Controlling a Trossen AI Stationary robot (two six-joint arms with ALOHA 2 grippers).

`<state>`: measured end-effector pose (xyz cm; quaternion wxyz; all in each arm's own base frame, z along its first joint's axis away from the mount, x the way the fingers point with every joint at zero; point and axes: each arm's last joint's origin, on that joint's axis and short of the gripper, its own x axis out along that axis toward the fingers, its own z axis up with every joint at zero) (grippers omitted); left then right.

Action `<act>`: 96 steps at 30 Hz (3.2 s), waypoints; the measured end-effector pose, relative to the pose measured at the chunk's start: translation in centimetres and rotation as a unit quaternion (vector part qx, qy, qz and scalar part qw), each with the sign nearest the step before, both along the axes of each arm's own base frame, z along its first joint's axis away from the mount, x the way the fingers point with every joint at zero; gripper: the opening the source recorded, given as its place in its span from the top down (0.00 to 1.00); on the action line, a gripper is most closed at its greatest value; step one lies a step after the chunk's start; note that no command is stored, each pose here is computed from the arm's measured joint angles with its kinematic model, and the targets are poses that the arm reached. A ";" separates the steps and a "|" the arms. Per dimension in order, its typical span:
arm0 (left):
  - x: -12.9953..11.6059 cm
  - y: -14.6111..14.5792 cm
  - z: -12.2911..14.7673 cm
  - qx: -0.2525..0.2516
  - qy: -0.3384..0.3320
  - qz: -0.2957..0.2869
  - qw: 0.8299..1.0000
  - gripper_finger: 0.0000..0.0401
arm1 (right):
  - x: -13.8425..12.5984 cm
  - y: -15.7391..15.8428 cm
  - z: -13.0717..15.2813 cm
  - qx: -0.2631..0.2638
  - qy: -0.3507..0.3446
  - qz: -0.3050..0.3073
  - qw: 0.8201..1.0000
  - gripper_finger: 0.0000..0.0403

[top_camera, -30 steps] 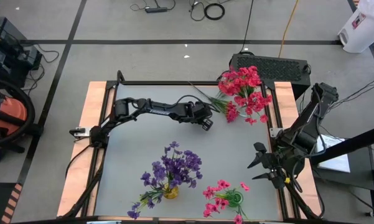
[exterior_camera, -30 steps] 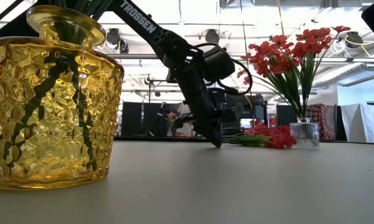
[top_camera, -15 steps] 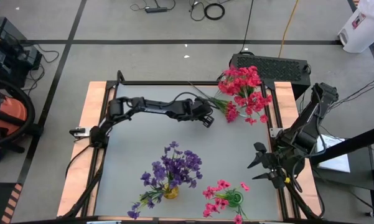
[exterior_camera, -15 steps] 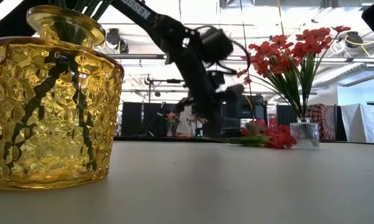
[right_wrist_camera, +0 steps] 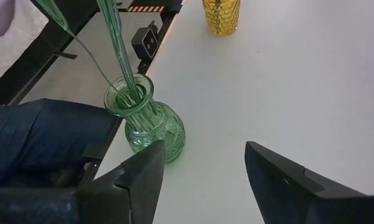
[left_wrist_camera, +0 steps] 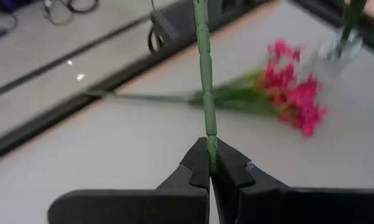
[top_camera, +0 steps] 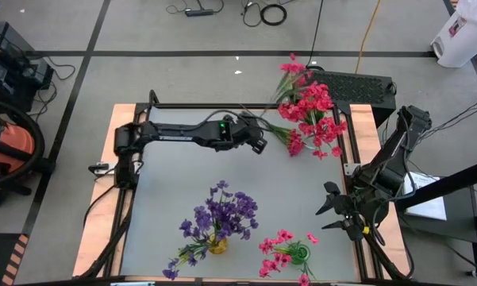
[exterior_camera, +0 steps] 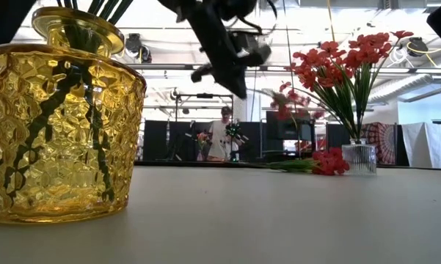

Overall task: Sort flowers into vase by color
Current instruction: Put the top pink flower into the green transparent vase

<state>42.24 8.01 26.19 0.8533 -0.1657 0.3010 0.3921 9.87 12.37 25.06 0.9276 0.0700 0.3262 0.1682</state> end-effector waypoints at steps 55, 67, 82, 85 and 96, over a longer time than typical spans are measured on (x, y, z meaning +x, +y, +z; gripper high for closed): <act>-1.3 -19.8 10.6 0.191 -0.243 -0.343 0.887 1.00 | 0.5 -0.6 10.8 -0.029 -0.512 -0.106 0.852 0.47; 0.9 -18.4 8.6 0.172 -0.253 -0.409 0.860 1.00 | 0.9 -1.3 11.2 -0.031 -0.521 -0.136 0.842 0.47; 1.2 -18.2 8.2 0.187 -0.241 -0.410 0.859 1.00 | 1.6 -1.6 10.7 -0.023 -0.498 -0.149 0.854 0.47; 1.2 -18.1 8.2 0.200 -0.234 -0.398 0.864 1.00 | 1.7 -1.6 10.6 -0.029 -0.492 -0.158 0.856 0.47; 1.1 -17.9 8.8 0.265 -0.221 -0.358 0.868 1.00 | 1.7 -2.0 10.4 -0.072 -0.460 -0.224 0.856 0.47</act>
